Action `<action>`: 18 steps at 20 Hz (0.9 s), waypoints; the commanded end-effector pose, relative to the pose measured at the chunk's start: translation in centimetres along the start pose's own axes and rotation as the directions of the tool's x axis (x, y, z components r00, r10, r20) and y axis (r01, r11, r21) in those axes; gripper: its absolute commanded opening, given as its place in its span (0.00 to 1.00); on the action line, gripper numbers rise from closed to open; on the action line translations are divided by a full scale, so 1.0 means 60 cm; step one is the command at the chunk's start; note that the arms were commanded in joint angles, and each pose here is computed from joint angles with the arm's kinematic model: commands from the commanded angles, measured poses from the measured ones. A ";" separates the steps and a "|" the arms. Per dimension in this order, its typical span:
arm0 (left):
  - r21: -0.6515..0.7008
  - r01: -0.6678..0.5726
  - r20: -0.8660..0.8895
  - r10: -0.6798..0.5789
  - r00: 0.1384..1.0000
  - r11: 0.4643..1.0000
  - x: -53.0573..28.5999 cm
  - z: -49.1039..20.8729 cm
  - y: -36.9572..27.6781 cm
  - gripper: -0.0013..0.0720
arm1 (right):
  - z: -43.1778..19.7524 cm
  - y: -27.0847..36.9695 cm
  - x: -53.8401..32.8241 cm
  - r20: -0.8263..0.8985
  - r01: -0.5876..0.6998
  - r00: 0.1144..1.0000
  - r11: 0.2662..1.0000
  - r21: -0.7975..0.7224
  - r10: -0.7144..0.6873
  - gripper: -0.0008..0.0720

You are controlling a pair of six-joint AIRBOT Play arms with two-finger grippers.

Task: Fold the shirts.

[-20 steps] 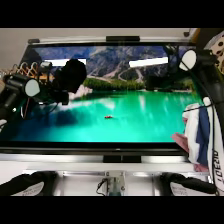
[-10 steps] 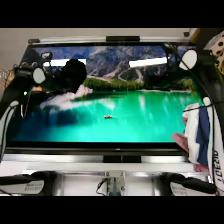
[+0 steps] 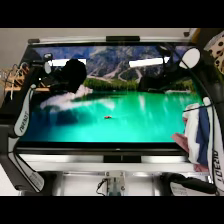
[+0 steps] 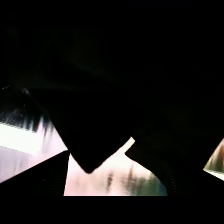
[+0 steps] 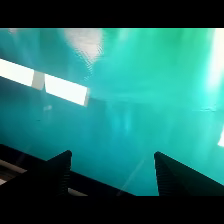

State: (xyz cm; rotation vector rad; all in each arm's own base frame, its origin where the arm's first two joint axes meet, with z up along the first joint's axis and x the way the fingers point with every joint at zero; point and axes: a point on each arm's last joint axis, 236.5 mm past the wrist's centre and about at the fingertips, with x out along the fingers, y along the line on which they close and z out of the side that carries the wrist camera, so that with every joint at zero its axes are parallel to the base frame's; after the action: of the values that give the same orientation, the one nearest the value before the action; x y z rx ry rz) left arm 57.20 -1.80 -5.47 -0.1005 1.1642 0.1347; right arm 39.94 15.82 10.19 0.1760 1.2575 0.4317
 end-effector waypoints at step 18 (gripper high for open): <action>0.377 0.192 0.620 -0.400 0.675 0.906 -0.644 0.141 -0.193 0.05 | -0.008 0.012 -0.064 0.061 0.024 0.998 1.000 -0.015 -0.023 0.86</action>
State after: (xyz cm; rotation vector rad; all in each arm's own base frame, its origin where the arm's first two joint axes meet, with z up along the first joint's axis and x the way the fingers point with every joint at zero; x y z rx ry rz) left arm 58.53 -10.96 18.76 -0.0389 0.6681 -0.1658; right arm 39.46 15.69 11.78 0.1814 1.2245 0.4309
